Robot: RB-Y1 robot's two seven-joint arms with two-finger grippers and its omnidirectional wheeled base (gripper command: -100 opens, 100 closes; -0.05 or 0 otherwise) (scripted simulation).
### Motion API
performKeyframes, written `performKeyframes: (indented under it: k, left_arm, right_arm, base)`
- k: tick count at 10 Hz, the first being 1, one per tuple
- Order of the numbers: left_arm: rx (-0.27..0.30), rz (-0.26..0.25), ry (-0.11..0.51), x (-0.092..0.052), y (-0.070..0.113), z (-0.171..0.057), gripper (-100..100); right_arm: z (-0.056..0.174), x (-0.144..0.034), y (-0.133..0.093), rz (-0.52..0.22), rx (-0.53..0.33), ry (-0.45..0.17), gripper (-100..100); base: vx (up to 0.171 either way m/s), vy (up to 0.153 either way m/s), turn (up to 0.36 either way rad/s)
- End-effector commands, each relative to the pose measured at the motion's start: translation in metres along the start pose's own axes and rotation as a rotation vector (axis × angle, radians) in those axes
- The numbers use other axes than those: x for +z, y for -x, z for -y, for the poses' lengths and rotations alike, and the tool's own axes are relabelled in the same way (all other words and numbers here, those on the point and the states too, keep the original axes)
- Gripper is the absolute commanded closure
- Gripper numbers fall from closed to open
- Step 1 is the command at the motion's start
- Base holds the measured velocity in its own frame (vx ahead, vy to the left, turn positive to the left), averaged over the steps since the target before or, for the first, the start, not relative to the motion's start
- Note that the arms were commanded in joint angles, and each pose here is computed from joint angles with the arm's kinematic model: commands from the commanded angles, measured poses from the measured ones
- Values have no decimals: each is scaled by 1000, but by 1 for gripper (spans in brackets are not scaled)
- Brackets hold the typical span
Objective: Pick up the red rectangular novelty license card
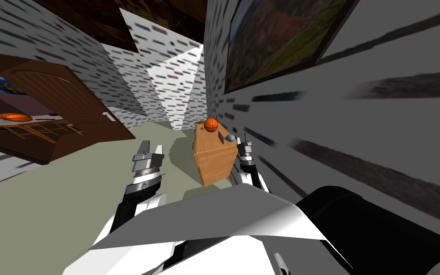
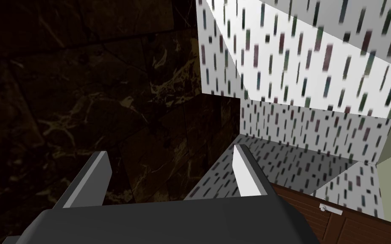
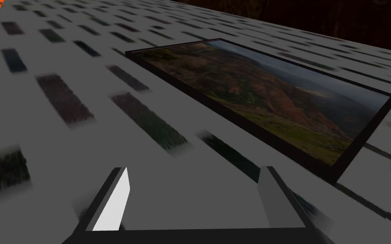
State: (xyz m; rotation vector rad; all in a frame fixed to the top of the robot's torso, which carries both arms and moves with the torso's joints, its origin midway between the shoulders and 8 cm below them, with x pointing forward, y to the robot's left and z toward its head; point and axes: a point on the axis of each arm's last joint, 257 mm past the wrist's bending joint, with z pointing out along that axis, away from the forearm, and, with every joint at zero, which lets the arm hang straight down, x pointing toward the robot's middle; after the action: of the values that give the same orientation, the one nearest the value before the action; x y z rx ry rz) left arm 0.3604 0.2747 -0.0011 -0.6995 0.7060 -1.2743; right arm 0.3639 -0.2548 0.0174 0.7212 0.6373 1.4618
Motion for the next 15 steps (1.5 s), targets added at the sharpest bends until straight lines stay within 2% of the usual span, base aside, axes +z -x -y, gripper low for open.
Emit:
performKeyframes:
  k: [1,6,9,10,11,12,13,14,15]
  left_arm:
    - [0,0,0,0,0,0,0]
    - [0,0,0,0,0,0,0]
    - [0,0,0,0,0,0,0]
    - [0,0,0,0,0,0,0]
    - [0,0,0,0,0,0,0]
    - [0,0,0,0,0,0,0]
    - [0,0,0,0,0,0,0]
    - [0,0,0,0,0,0,0]
    - [0,0,0,0,0,0,0]
  right_arm:
    - [5,-2,-9,-46,1,-13,-100]
    - [25,-15,-39,-174,25,-63,-100]
    - [43,-30,-62,-264,62,-113,-100]
    - [44,-32,-63,-282,53,-117,-100]
    - [54,-42,-75,-322,79,-146,-100]
    - [55,-44,-76,-340,68,-152,-100]
    - [65,-56,-88,-378,98,-183,-100]
    - [66,-59,-88,-401,85,-191,-100]
    - [76,-73,-100,-437,116,-225,-100]
  base:
    - [-19,15,44]
    - [-56,34,57]
    - [-65,32,70]
    - [-69,33,42]
    - [-89,40,91]
    - [-74,42,46]
    - [-76,55,115]
    - [-65,44,48]
    - [-102,57,104]
